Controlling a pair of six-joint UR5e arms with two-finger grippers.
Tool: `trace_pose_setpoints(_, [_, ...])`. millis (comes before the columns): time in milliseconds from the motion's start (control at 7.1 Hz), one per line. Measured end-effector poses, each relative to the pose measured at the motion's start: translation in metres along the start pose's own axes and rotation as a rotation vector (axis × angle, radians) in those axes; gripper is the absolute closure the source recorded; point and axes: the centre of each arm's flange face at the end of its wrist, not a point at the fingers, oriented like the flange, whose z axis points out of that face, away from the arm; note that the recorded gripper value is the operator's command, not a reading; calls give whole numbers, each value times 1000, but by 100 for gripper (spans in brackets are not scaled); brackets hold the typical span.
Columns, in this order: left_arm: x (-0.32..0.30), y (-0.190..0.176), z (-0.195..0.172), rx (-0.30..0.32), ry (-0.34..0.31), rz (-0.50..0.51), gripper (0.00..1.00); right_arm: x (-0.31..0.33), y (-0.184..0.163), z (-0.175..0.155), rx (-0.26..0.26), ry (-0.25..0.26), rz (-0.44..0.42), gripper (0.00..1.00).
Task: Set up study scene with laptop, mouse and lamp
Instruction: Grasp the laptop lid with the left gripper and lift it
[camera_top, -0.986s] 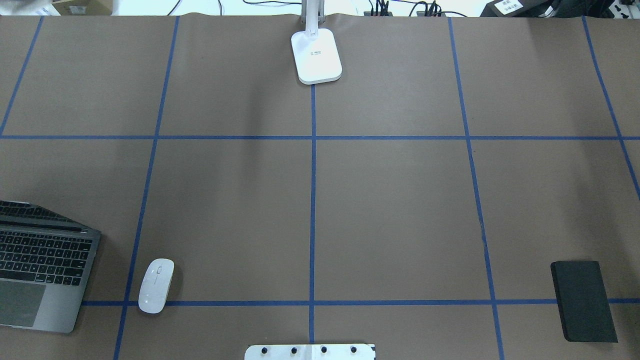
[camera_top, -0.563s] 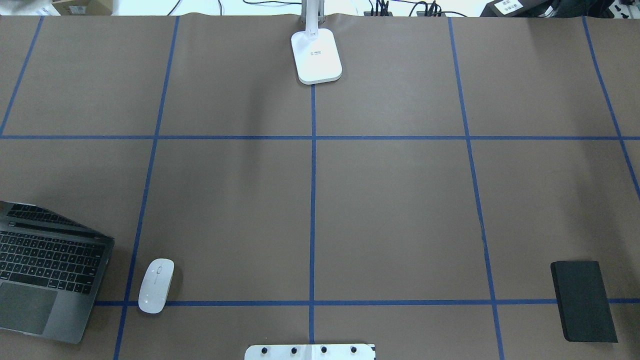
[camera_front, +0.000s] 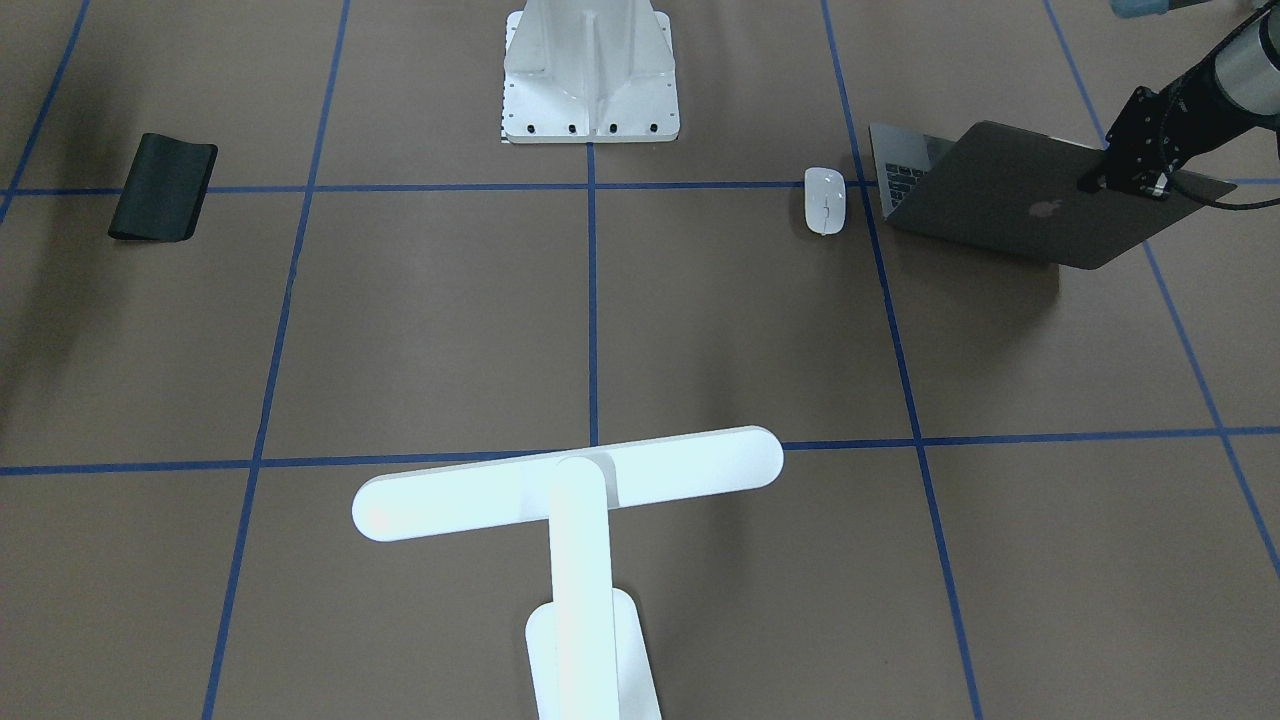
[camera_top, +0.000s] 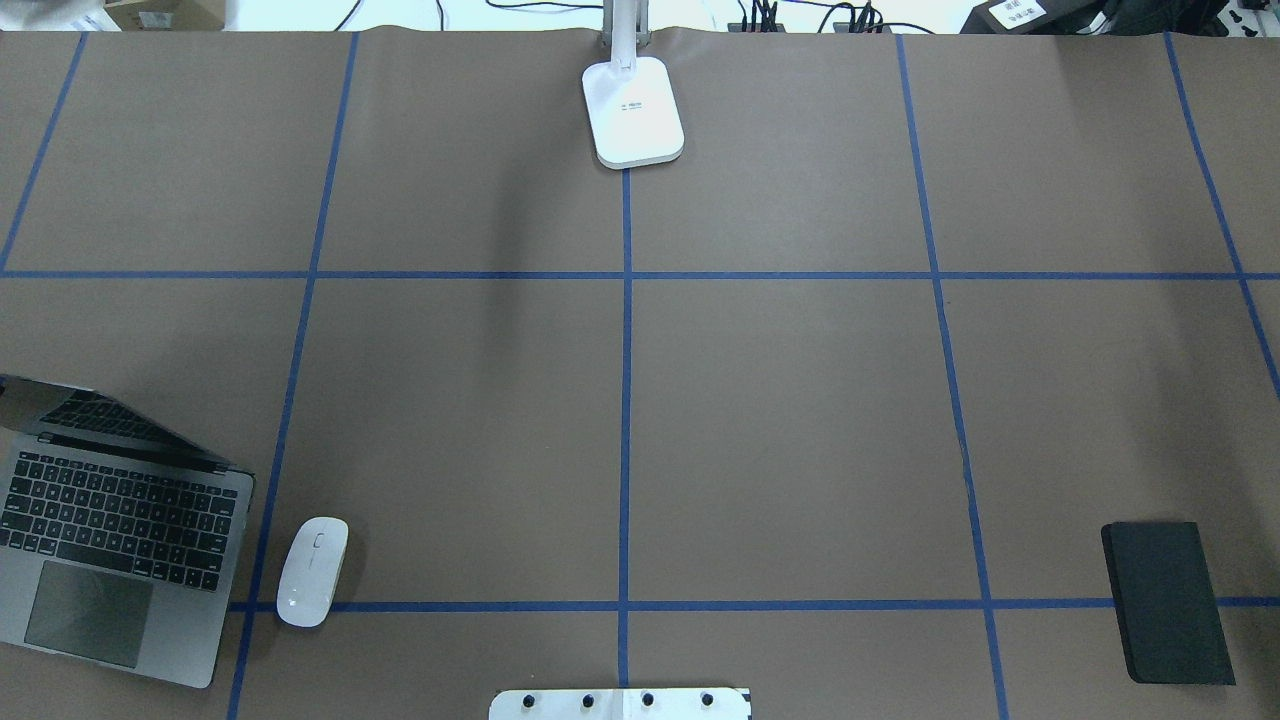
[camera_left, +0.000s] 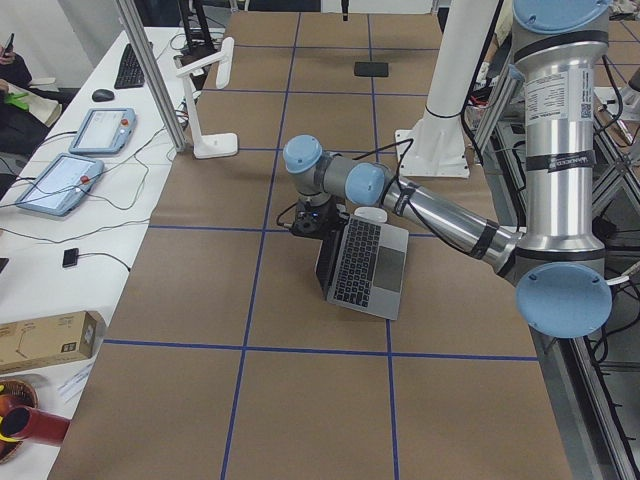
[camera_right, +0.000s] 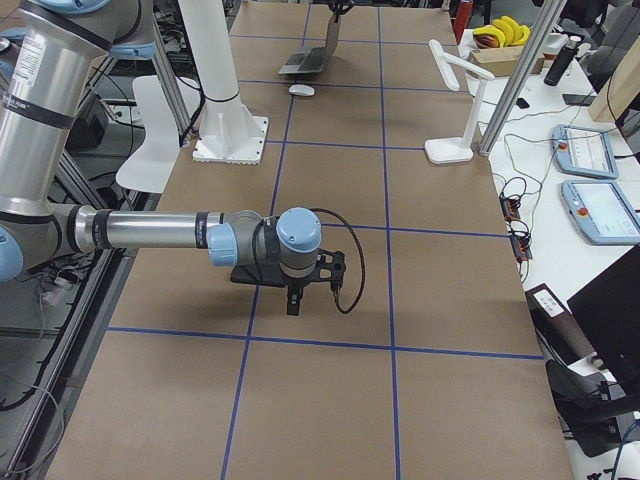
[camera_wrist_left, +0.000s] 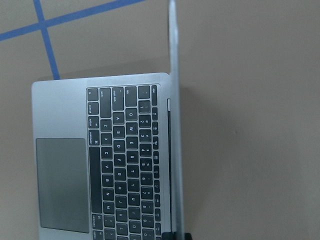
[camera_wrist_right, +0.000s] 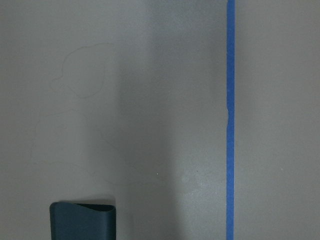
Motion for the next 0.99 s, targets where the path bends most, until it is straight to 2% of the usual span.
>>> trace_pose_setpoints(986, [86,150,-99,18,-9,6,100,9,11,6,-19,1,22,0])
